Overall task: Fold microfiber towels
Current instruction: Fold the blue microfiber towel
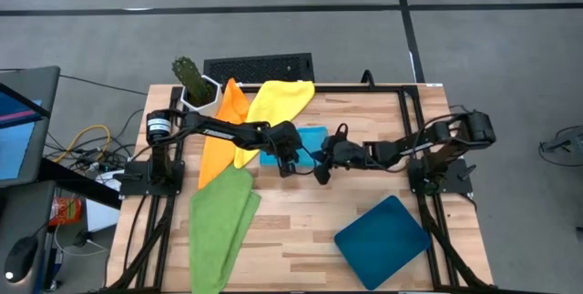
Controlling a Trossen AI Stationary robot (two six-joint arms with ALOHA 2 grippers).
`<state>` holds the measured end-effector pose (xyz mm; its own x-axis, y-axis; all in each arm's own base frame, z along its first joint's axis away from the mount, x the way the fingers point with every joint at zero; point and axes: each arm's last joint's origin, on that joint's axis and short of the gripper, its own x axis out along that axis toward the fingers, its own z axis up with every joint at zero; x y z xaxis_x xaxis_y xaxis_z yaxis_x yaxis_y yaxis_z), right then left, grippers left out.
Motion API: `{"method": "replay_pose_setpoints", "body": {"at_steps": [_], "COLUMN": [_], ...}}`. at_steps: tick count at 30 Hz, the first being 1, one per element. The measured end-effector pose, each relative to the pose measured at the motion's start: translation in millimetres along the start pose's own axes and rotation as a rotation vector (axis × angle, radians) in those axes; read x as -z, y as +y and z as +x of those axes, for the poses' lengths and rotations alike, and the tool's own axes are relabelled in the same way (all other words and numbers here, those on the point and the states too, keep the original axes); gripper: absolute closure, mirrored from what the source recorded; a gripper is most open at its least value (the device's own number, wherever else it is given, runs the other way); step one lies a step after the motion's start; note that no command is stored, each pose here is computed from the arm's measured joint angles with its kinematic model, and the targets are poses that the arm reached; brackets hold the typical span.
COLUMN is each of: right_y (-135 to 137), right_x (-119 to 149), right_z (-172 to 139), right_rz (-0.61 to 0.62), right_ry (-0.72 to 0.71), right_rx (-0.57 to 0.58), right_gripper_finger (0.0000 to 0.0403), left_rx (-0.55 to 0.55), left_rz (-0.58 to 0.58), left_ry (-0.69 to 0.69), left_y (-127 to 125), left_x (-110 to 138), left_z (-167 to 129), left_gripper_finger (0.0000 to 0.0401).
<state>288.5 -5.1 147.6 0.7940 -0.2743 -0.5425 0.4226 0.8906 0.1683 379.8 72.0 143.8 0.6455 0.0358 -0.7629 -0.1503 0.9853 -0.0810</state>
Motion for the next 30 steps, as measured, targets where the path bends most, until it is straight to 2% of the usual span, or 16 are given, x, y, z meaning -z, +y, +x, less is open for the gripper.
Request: {"method": "replay_pose_setpoints", "body": {"at_steps": [4,6,12,22,30], "right_y": [-2,-2,-6,-6,-4], "right_x": [14,21,42,40,38], "right_z": [12,18,35,37,34], "right_rz": [0.003,0.000,0.017,0.045,0.052], "right_ry": [0.061,0.084,0.171,0.147,0.138], "right_rx": [0.022,-0.004,-0.005,-0.010,-0.024], "right_gripper_finger": [0.0379,0.0377,0.0386,0.0375,0.0385], "left_rx": [0.003,0.008,0.036,-0.002,0.005], "left_rz": [-0.034,-0.042,0.013,0.024,-0.025], "left_ry": [-0.026,-0.024,-0.024,0.007,0.055], "left_y": [-2,-5,-21,-20,-20], "left_x": [-4,-3,-3,3,14], "left_z": [-3,-3,-2,7,23], "left_gripper_finger": [0.0401,0.0401,0.0401,0.0401,0.0401]}}
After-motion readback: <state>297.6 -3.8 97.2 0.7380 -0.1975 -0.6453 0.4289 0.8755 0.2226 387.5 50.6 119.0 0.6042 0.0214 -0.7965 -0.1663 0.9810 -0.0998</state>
